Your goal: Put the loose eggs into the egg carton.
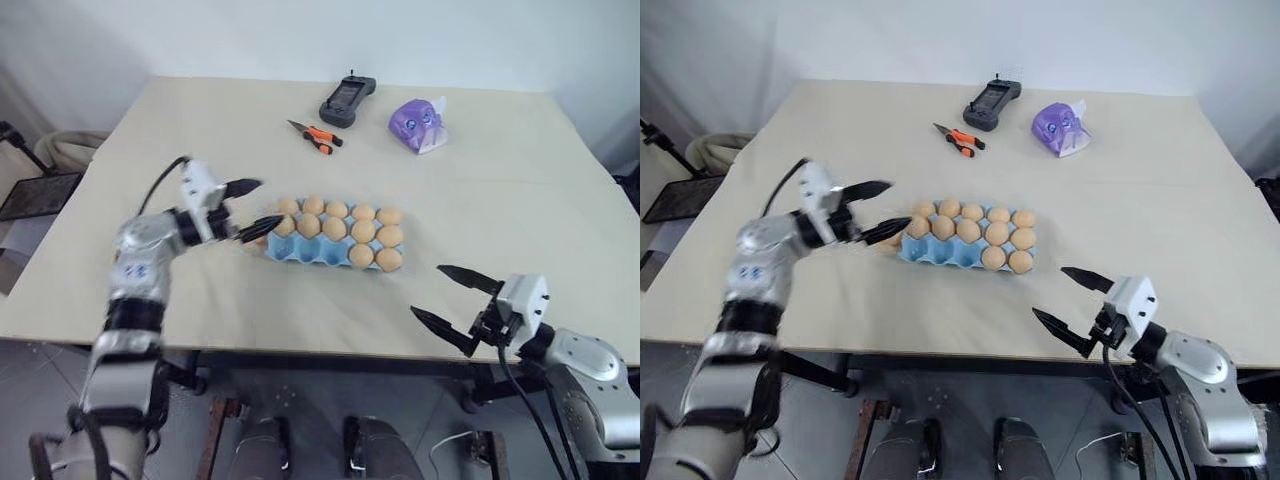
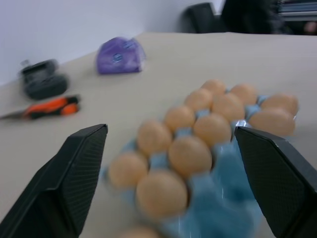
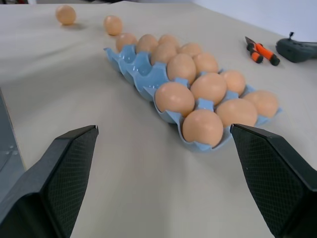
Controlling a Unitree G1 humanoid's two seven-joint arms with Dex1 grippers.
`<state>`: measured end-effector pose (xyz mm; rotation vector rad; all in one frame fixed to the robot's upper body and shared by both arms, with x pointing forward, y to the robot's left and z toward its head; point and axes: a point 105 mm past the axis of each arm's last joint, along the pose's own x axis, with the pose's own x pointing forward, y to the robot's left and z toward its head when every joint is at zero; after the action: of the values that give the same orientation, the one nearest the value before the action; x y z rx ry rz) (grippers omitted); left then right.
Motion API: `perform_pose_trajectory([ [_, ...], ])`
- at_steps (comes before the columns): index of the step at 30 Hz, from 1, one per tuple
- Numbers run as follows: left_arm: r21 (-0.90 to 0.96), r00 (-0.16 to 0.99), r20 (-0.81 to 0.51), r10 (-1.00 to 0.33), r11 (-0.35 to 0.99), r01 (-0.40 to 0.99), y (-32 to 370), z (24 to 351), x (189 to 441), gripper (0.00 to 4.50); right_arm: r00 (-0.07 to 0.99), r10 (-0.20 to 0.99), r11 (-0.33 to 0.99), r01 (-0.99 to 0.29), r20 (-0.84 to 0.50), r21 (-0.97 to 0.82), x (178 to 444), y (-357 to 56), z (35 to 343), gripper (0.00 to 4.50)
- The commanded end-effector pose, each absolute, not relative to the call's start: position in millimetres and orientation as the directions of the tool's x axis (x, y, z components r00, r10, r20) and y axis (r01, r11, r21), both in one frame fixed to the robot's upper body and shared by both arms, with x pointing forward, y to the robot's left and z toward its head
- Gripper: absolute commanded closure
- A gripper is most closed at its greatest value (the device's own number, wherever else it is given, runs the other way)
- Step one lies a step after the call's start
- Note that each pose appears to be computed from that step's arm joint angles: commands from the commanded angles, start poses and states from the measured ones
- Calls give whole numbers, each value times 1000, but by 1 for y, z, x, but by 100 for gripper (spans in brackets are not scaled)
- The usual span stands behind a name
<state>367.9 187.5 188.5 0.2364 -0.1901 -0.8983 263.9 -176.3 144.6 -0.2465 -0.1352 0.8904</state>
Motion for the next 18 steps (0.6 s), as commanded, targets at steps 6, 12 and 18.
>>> perform_pose_trajectory([
  [6, 246, 798, 67, -600, 785, 569, 256, 177, 286, 11, 566, 823, 550, -777, 43, -307, 268, -171, 154, 0],
  [12, 200, 846, -28, -533, 826, 527, 282, 147, 257, 11, 546, 837, 527, -790, 31, -312, 271, -173, 153, 0],
  [18, 187, 834, 9, -552, 820, 541, 269, 157, 272, 11, 550, 835, 528, -786, 25, -320, 275, -178, 153, 0],
])
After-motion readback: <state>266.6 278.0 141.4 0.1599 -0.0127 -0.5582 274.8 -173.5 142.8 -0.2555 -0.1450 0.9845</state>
